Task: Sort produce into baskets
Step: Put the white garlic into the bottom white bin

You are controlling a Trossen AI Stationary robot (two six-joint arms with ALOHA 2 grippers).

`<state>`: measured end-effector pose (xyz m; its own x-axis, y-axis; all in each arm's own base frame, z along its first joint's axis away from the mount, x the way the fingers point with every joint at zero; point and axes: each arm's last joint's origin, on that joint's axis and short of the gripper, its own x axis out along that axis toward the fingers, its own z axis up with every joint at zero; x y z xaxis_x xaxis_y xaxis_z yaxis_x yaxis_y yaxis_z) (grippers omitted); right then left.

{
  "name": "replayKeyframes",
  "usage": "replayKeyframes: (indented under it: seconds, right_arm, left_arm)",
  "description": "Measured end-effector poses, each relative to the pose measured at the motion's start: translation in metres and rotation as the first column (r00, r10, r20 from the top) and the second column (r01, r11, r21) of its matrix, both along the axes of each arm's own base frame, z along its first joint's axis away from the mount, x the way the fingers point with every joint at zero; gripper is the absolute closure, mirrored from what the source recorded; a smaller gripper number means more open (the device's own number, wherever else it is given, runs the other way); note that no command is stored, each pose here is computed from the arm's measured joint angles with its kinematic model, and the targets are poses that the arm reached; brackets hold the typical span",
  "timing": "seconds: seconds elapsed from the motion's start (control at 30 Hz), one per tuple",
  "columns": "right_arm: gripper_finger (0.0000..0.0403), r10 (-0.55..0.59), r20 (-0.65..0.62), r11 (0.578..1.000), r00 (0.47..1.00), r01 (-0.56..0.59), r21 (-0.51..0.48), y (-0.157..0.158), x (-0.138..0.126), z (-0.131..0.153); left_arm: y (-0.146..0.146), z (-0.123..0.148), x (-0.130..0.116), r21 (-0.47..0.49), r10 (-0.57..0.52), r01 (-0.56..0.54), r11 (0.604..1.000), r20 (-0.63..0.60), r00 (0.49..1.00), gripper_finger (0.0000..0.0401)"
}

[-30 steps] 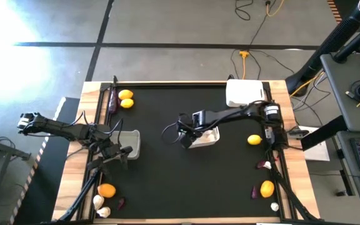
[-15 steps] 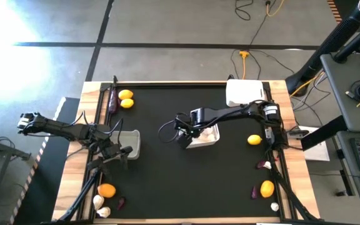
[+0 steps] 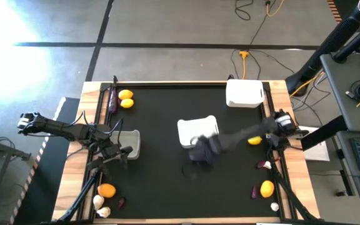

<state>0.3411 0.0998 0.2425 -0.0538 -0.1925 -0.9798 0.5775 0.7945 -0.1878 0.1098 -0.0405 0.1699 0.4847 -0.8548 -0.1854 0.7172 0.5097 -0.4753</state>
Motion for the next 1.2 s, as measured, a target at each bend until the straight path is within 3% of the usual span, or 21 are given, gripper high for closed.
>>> replayKeyframes:
  seconds: [0.13,0.3,0.47,0.6,0.83,1.0,1.2]
  right_arm:
    - [0.0206,0.012,-0.034,1.0,0.999,-0.012,0.012,0.041,-0.018,-0.014]
    - [0.0202,-0.095,-0.128,0.988,0.987,0.109,0.11,0.081,-0.045,-0.028]
    - [0.0194,-0.223,-0.391,0.903,0.893,0.34,0.261,0.12,-0.079,-0.044]
    - [0.0173,-0.215,-0.515,0.843,0.83,0.424,0.331,0.148,-0.103,-0.062]
    - [0.0119,-0.221,-0.648,0.835,0.729,0.485,0.261,0.159,-0.138,-0.086]
    - [0.0095,-0.201,-0.655,0.837,0.729,0.474,0.271,0.156,-0.147,-0.103]
    - [0.0094,-0.173,-0.661,0.825,0.73,0.474,0.308,0.155,-0.158,-0.123]
  left_arm:
    - [0.0,0.0,0.0,0.0,0.0,0.0,1.0,0.0,1.0,0.0074]
    - [0.0,0.0,0.0,0.0,0.0,0.0,1.0,0.0,1.0,0.0074]
    - [0.0,0.0,0.0,0.0,0.0,0.0,1.0,0.0,1.0,0.0074]
    - [0.0,0.0,0.0,0.0,0.0,0.0,1.0,0.0,1.0,0.0074]
    - [0.0,0.0,0.0,0.0,0.0,0.0,1.0,0.0,1.0,0.0074]
    - [0.0,0.0,0.0,0.0,0.0,0.0,1.0,0.0,1.0,0.0074]
    - [0.0,0.0,0.0,0.0,0.0,0.0,1.0,0.0,1.0,0.0074]
